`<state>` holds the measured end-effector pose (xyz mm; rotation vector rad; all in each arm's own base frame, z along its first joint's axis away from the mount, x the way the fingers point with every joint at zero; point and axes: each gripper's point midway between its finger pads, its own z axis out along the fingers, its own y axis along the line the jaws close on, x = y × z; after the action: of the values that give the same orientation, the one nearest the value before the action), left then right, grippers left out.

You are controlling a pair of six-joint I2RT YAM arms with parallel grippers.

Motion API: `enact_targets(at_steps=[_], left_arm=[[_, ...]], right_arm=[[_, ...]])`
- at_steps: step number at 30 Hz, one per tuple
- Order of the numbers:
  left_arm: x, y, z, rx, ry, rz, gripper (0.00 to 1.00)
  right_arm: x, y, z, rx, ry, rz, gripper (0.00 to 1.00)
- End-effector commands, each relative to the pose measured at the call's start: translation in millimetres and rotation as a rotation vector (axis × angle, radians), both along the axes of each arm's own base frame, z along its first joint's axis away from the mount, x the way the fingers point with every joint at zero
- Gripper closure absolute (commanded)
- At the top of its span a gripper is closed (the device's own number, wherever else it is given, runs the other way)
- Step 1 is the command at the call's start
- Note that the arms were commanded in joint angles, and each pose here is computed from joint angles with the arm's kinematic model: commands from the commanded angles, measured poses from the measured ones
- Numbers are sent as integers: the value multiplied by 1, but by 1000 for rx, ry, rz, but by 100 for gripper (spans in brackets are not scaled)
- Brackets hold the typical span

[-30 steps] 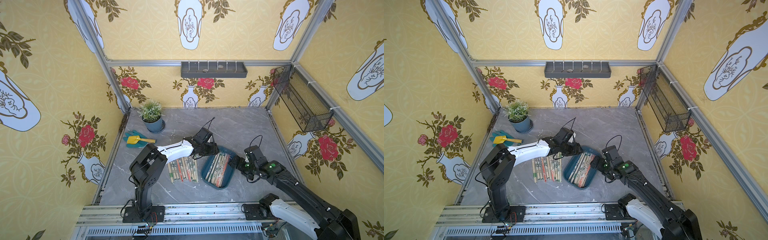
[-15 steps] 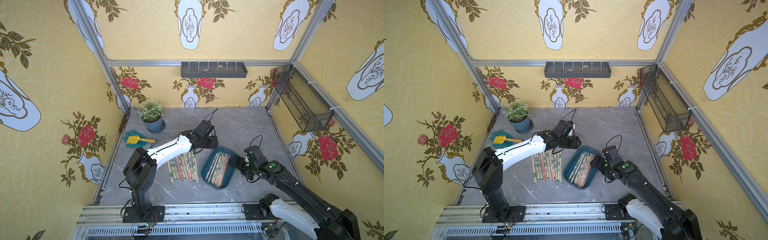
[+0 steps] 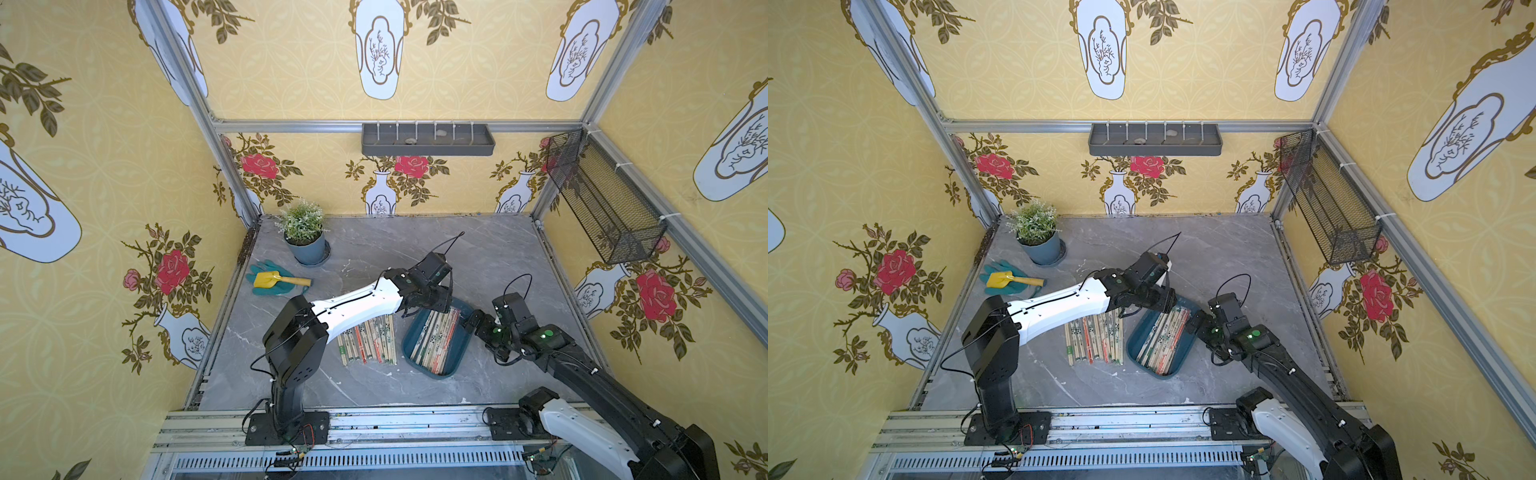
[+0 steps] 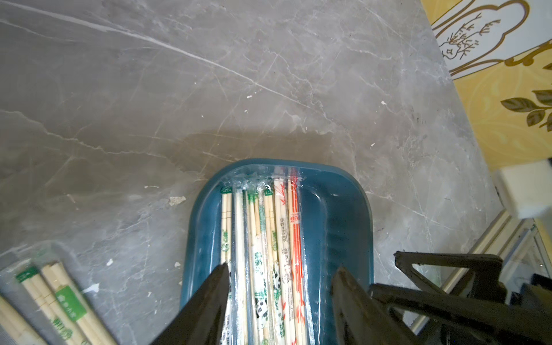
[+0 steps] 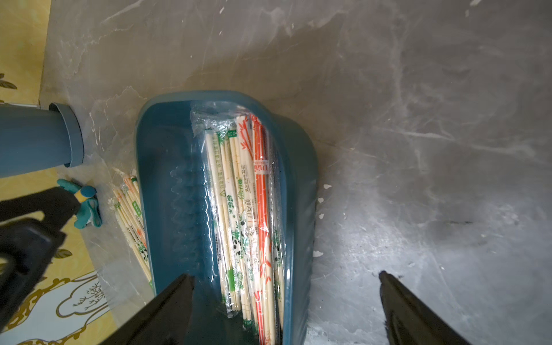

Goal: Take the paired disposable chopsticks out of the storage box
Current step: Pick up the paired disposable chopsticks from the storage box.

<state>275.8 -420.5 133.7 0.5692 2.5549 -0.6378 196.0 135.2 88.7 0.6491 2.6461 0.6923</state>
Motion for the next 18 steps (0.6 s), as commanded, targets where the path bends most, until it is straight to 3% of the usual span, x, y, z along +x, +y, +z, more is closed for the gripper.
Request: enact_targets(at_steps=[1,18], left_arm=[[-4,-2,-15,44,4,-17,40],[-16,-8,-65,113,67,-34,42]], right_arm=[[-1,-3,-4,6,8,-25,3],[-4,-9,-11,23,23,-55,3]])
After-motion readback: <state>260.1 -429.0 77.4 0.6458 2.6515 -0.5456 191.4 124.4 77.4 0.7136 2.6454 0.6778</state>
